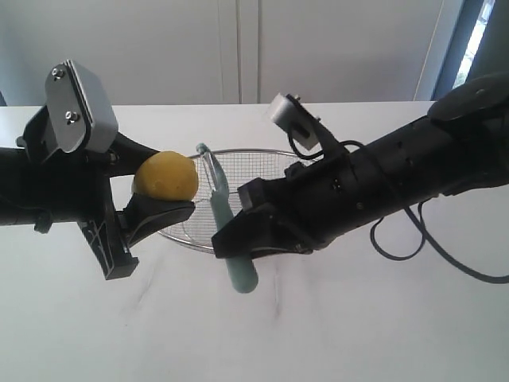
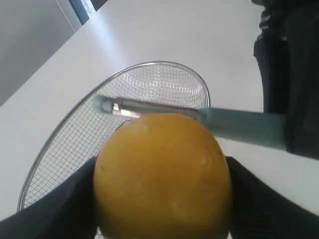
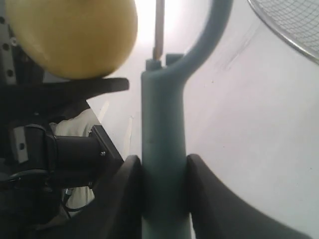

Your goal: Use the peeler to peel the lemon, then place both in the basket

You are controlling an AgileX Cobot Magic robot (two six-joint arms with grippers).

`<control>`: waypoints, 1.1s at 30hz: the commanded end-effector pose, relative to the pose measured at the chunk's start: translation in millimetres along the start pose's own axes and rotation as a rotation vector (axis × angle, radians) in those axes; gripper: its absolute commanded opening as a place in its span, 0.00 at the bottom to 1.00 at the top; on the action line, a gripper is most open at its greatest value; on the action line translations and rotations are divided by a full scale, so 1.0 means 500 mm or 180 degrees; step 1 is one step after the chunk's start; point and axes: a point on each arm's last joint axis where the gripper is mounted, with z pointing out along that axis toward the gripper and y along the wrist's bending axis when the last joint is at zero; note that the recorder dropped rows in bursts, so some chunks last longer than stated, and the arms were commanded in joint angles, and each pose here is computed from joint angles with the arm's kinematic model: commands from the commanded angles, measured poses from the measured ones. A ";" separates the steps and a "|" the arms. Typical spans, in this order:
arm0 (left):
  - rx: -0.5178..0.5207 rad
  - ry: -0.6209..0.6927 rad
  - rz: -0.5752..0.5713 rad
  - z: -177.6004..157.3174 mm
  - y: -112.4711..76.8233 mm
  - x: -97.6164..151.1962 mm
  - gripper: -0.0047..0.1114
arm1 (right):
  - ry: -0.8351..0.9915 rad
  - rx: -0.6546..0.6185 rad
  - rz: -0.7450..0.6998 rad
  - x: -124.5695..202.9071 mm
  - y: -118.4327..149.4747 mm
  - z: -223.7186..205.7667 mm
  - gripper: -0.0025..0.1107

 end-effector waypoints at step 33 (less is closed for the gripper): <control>0.0359 -0.0369 0.0439 -0.004 -0.022 -0.026 0.04 | 0.0229 0.0422 0.0161 0.013 -0.030 0.024 0.02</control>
